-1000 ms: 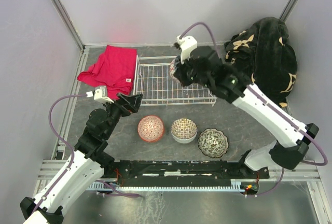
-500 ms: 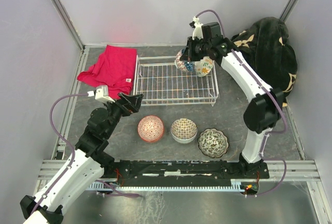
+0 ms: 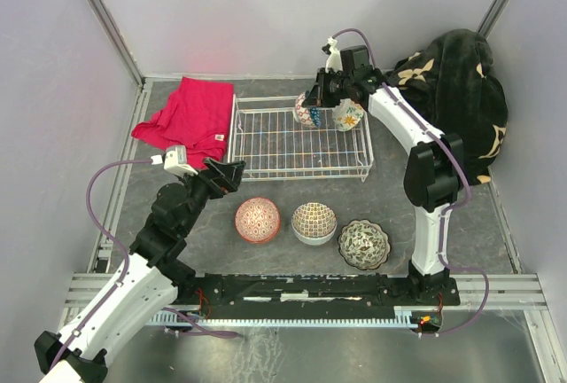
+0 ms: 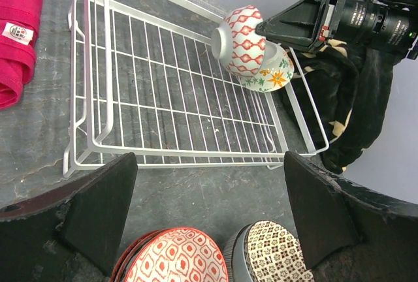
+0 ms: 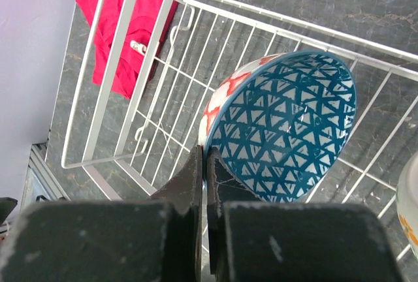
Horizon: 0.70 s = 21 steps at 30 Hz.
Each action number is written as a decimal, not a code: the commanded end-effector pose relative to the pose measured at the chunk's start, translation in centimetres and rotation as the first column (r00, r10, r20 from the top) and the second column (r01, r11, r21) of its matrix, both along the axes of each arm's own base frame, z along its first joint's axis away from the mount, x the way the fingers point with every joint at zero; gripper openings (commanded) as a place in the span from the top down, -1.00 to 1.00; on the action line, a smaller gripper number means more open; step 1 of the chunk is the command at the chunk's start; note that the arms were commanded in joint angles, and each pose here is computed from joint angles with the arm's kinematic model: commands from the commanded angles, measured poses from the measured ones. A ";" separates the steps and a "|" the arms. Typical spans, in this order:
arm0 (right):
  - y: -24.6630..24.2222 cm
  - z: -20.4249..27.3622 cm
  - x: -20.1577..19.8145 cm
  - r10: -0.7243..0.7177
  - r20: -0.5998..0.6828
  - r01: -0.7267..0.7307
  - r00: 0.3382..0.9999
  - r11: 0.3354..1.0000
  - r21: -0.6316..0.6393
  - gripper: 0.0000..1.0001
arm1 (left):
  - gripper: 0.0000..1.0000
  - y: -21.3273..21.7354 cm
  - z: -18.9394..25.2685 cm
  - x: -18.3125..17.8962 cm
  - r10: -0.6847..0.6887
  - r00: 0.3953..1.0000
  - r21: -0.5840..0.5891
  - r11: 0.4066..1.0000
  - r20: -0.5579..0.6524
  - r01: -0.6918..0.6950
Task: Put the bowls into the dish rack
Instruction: Turn the bowl upside down on the dish rack.
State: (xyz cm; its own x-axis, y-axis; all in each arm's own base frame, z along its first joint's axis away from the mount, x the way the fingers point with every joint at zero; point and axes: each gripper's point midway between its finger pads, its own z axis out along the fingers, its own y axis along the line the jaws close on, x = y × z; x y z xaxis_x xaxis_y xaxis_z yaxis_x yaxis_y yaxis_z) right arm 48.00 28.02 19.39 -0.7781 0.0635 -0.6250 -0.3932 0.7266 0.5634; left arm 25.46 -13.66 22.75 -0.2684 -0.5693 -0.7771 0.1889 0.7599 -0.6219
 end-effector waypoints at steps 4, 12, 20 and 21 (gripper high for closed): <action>0.5 2.9 1.8 -0.027 0.124 0.014 0.992 0.994 0.105 0.96 | -0.99 0.3 1.8 0.4 0.012 0.998 0.015 1.000 0.066 -0.013; -0.1 1.7 2.2 -0.064 0.112 0.050 0.992 0.991 0.125 0.96 | -0.99 0.3 1.7 0.4 0.013 0.998 0.017 1.000 0.064 -0.014; 0.1 1.1 2.2 -0.064 0.102 0.049 0.993 0.988 0.143 0.96 | -0.99 0.3 1.8 0.3 0.013 0.998 0.013 1.000 0.068 -0.014; 0.1 1.0 2.1 -0.064 0.101 0.049 0.993 0.988 0.146 0.96 | -0.99 0.3 1.9 0.3 0.012 0.997 0.012 1.000 0.070 -0.013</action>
State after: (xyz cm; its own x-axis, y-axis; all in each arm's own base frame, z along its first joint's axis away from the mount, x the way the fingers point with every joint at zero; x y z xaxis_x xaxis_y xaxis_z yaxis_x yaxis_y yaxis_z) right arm 49.23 27.58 16.39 -0.7765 0.1629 -0.6087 -0.3357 0.7106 0.6184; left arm 25.51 -13.58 22.73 -0.2657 -0.5700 -0.7775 0.1846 0.7615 -0.6214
